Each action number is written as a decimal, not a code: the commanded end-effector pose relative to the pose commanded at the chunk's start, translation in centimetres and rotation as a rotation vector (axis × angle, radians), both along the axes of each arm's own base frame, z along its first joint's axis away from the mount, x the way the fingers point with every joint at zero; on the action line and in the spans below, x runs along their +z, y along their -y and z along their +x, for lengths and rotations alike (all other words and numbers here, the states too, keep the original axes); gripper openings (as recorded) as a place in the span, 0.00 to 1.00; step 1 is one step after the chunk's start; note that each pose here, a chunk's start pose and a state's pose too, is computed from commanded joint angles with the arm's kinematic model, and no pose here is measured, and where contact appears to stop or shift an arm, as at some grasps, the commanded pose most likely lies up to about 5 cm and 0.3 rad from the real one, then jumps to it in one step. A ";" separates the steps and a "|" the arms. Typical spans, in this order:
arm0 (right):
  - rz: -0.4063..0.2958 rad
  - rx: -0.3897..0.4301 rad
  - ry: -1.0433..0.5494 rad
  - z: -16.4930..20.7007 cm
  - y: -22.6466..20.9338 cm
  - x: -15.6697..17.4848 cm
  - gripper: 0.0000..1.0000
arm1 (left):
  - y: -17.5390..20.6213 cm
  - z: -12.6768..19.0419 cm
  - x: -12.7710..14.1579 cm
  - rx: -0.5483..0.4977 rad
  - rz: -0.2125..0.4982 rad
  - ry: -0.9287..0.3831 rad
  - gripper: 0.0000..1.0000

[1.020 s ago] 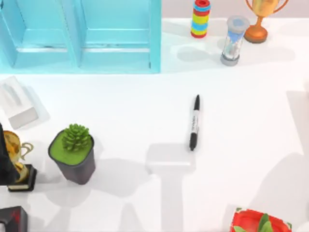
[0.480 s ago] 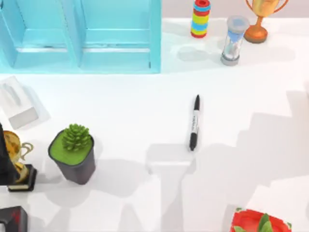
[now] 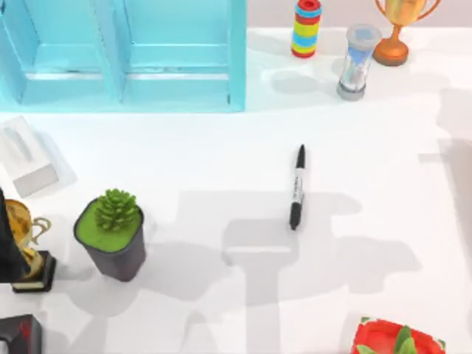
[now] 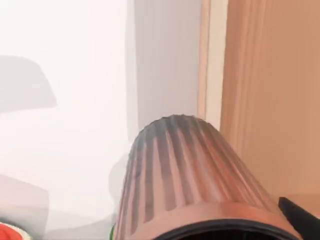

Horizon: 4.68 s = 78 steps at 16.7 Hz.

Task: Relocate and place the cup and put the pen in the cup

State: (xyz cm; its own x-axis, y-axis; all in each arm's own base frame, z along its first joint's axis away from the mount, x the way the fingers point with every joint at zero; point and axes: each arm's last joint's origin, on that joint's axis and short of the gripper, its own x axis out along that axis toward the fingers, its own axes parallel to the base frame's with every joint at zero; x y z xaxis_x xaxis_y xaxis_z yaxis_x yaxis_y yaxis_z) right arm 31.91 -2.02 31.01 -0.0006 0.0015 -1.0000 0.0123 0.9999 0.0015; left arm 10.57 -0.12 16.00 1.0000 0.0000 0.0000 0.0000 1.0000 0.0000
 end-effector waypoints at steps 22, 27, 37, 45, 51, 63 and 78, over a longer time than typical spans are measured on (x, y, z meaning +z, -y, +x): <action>-0.056 -0.002 0.031 4.7 -17.3 -8.9 0.00 | 0.0 0.0 0.0 0.000 0.000 0.000 1.00; -0.052 0.000 0.045 4.9 -17.6 -12.1 0.00 | 0.0 0.0 0.0 0.000 0.000 0.000 1.00; -0.058 0.002 0.038 4.8 -17.7 -13.2 0.38 | 0.0 0.0 0.0 0.000 0.000 0.000 1.00; -0.058 0.002 0.038 4.8 -17.7 -13.2 0.98 | 0.0 0.0 0.0 0.000 0.000 0.000 1.00; -0.058 0.002 0.038 4.8 -17.7 -13.2 1.00 | 0.0 0.0 0.0 0.000 0.000 0.000 1.00; -0.062 0.003 0.026 6.3 -18.5 -5.6 1.00 | 0.0 0.0 0.0 0.000 0.000 0.000 1.00; -0.069 -0.017 0.035 5.6 -19.4 0.8 1.00 | 0.0 0.0 0.0 0.000 0.000 0.000 1.00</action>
